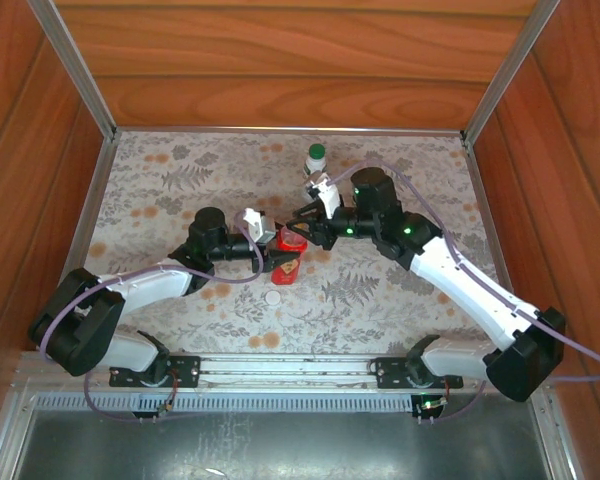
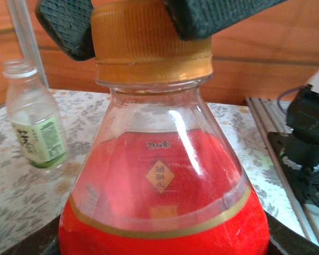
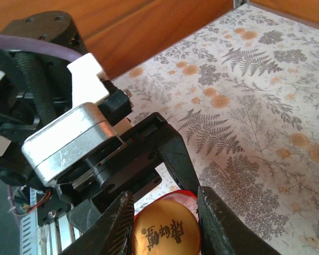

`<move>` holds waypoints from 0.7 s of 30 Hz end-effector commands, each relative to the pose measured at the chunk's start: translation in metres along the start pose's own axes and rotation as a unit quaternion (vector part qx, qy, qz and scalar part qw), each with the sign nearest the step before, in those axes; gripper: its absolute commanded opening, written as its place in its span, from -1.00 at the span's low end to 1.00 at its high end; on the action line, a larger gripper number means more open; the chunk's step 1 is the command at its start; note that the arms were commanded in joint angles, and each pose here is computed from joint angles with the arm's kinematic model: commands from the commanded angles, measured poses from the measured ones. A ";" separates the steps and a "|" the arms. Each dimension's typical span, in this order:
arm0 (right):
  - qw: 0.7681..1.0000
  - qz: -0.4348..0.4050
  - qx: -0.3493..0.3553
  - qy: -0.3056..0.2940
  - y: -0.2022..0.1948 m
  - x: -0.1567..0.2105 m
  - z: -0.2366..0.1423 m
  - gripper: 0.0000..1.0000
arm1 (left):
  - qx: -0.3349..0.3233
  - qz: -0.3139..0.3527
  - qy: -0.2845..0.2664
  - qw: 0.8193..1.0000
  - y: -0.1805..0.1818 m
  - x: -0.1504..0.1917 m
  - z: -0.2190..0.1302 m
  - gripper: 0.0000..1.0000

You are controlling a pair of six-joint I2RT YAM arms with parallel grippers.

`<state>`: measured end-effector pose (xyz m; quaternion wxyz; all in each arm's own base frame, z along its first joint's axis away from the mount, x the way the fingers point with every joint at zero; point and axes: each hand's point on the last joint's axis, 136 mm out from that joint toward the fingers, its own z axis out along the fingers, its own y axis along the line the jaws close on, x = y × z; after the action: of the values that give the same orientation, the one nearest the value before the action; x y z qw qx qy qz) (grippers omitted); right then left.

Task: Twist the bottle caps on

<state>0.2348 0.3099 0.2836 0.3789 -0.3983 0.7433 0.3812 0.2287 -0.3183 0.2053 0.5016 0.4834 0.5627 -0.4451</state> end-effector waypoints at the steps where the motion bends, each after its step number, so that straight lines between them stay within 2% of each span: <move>1: 0.996 0.056 0.067 0.016 -0.025 0.006 0.002 -0.47 | -0.057 0.034 -0.019 0.998 0.022 -0.017 0.000 0.16; 6: 0.994 0.069 0.088 0.015 -0.028 0.000 -0.006 -0.42 | -0.067 0.040 -0.014 0.997 0.024 -0.012 -0.003 0.16; 7: 0.994 0.067 0.087 0.013 -0.026 -0.001 -0.008 -0.32 | -0.066 0.041 -0.013 0.997 0.024 -0.011 -0.003 0.16; 10: 0.995 0.058 0.083 -0.005 -0.021 -0.007 -0.014 0.13 | -0.066 0.044 -0.010 0.997 0.023 -0.008 -0.003 0.17; 12: 0.995 0.055 0.081 -0.018 -0.020 -0.010 -0.017 0.31 | -0.067 0.045 -0.009 0.997 0.024 -0.007 -0.003 0.16; 17: 0.995 0.055 0.082 -0.017 -0.020 -0.007 -0.008 0.34 | -0.062 0.046 -0.012 0.997 0.023 -0.011 -0.002 0.16; 21: 0.996 0.059 0.069 -0.010 -0.019 -0.005 0.002 0.25 | -0.057 0.044 -0.014 0.997 0.022 -0.012 -0.001 0.16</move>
<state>0.2531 0.2990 0.2898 0.3969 -0.3245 0.7842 0.3496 0.2491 -0.3137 0.2044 0.5374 0.4685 0.5783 -0.3966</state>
